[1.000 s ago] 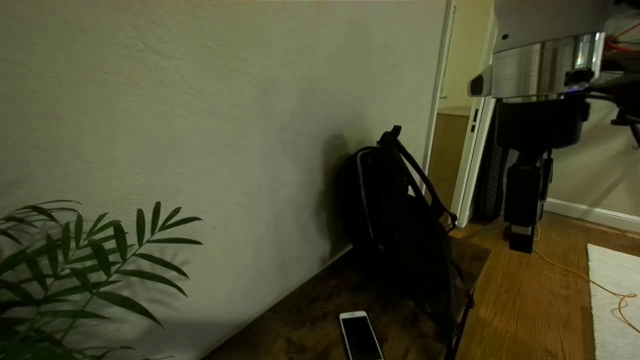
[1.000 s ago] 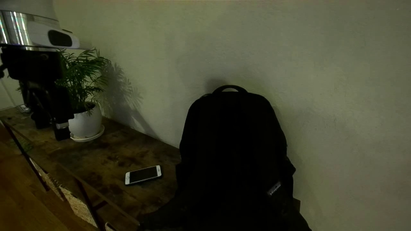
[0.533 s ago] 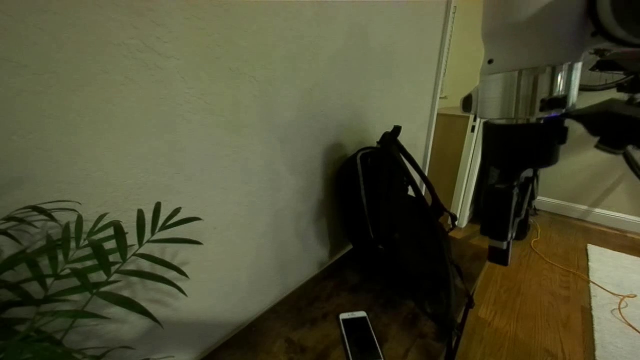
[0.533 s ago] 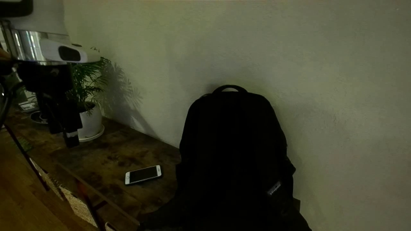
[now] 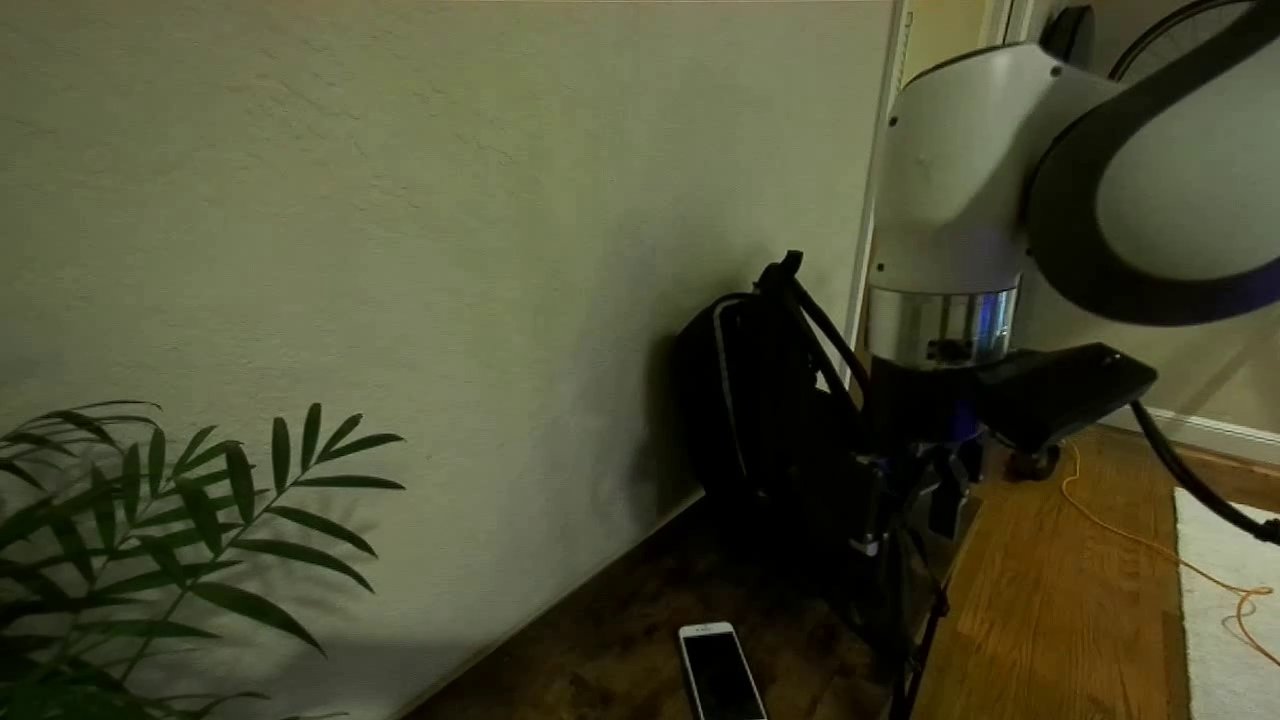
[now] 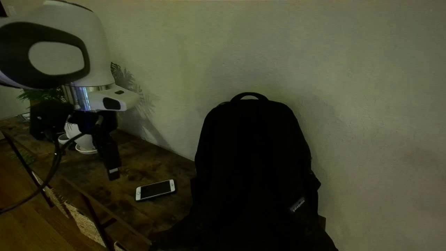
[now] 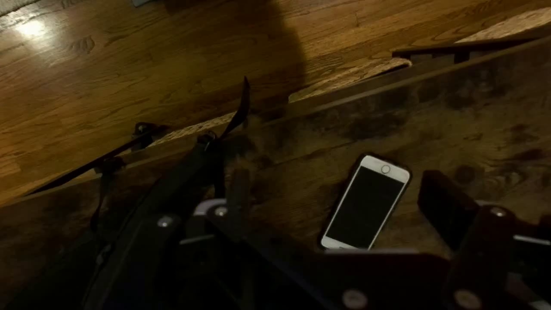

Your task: Pick up the phone and put it in the black bag.

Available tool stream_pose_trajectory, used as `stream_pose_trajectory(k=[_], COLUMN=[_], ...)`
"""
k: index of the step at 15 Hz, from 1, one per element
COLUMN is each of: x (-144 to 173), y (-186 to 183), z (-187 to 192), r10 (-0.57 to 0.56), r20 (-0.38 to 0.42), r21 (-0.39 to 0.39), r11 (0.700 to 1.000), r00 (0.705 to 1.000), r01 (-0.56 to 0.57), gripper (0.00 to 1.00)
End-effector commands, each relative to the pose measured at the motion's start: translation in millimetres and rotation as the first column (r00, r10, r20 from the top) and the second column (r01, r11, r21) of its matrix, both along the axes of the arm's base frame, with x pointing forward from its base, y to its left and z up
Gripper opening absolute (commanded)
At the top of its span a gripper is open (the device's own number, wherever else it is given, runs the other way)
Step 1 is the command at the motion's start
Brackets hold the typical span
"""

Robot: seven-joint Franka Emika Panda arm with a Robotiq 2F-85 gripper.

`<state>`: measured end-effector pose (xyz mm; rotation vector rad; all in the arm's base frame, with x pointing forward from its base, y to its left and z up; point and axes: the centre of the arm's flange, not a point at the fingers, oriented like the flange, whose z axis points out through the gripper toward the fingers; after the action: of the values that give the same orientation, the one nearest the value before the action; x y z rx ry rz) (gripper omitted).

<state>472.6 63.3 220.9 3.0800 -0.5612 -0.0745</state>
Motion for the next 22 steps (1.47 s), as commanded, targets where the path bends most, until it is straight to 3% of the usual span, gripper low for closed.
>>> stream_pose_trajectory(k=[1, 6, 7, 14, 22], x=[31.8, 61.3, 48.0, 60.6, 94.3], y=[-5.8, -17.1, -20.3, -19.8, -11.0], z=[-29.9, -52.1, -46.1, -52.9, -84.0], r10=[-0.078, -0.121, -0.083, -0.088, -0.164], r20=[0.022, 0.028, 0.013, 0.018, 0.095], r21=[-0.008, -0.011, -0.01, -0.012, -0.033], r11=[0.997, 0.993, 0.997, 0.996, 0.985], r00=[0.997, 0.992, 0.996, 0.996, 0.982], r01=[0.078, 0.121, 0.083, 0.088, 0.167], gripper=[1.0, 1.0, 1.0, 1.0, 1.0])
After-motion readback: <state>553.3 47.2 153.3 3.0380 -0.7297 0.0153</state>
